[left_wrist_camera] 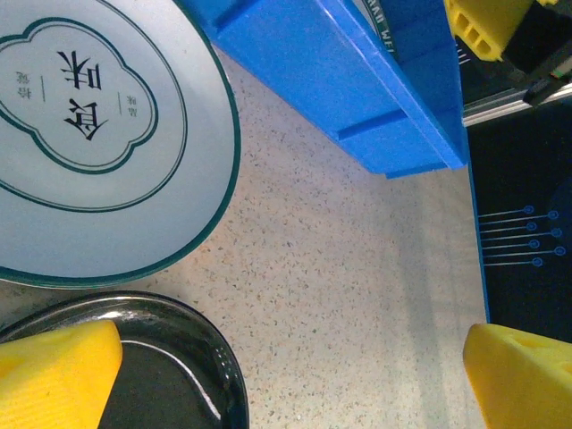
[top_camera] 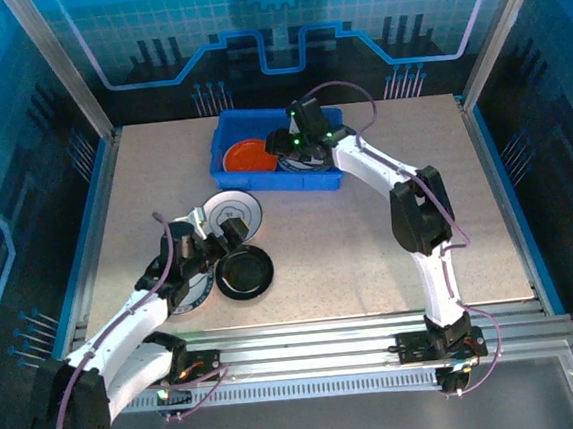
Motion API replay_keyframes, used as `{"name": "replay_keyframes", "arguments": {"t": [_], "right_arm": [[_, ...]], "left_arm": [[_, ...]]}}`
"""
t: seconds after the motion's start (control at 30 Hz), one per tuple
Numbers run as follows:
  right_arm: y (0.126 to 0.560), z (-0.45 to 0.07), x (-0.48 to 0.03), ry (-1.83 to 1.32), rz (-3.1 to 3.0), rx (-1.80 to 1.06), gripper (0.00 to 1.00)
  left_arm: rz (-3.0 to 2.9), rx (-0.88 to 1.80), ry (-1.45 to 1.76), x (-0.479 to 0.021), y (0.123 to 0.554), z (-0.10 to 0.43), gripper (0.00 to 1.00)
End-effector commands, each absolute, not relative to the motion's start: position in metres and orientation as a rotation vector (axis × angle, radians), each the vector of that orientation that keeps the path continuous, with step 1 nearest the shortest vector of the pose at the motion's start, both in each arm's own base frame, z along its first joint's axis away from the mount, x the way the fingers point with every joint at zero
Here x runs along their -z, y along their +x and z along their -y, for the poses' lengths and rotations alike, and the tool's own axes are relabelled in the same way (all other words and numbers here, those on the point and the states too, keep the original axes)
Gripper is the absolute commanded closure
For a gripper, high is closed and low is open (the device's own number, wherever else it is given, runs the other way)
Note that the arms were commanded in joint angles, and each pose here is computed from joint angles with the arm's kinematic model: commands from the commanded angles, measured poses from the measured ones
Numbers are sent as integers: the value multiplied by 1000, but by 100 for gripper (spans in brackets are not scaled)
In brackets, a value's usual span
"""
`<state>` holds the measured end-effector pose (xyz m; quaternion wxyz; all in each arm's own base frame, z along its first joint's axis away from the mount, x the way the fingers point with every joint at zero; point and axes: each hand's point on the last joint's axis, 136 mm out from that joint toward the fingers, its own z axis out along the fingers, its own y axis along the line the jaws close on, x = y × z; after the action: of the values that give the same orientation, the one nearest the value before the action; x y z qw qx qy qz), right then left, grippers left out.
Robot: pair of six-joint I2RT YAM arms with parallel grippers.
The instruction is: Place the plates into the plastic bin on the countertop
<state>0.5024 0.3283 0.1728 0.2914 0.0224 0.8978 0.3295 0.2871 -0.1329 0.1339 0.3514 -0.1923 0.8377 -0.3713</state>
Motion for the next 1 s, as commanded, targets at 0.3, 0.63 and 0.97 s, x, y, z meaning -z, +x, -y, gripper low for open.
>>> {"name": "replay_keyframes", "arguments": {"t": [0.3,0.63,0.97], "right_arm": [[372,-414,-200,-529,-2434,-1094,55],[290,-476,-148,-806,-2578,-1145,54],[262,-413,-100,-743,-2743,-979,50]], "left_arm": [[-2101,846,-613,-199,273,83,1],[-1981,941,-800,-213,272,46,1],[-2014,1050,-826,-169,272,58,1]]}}
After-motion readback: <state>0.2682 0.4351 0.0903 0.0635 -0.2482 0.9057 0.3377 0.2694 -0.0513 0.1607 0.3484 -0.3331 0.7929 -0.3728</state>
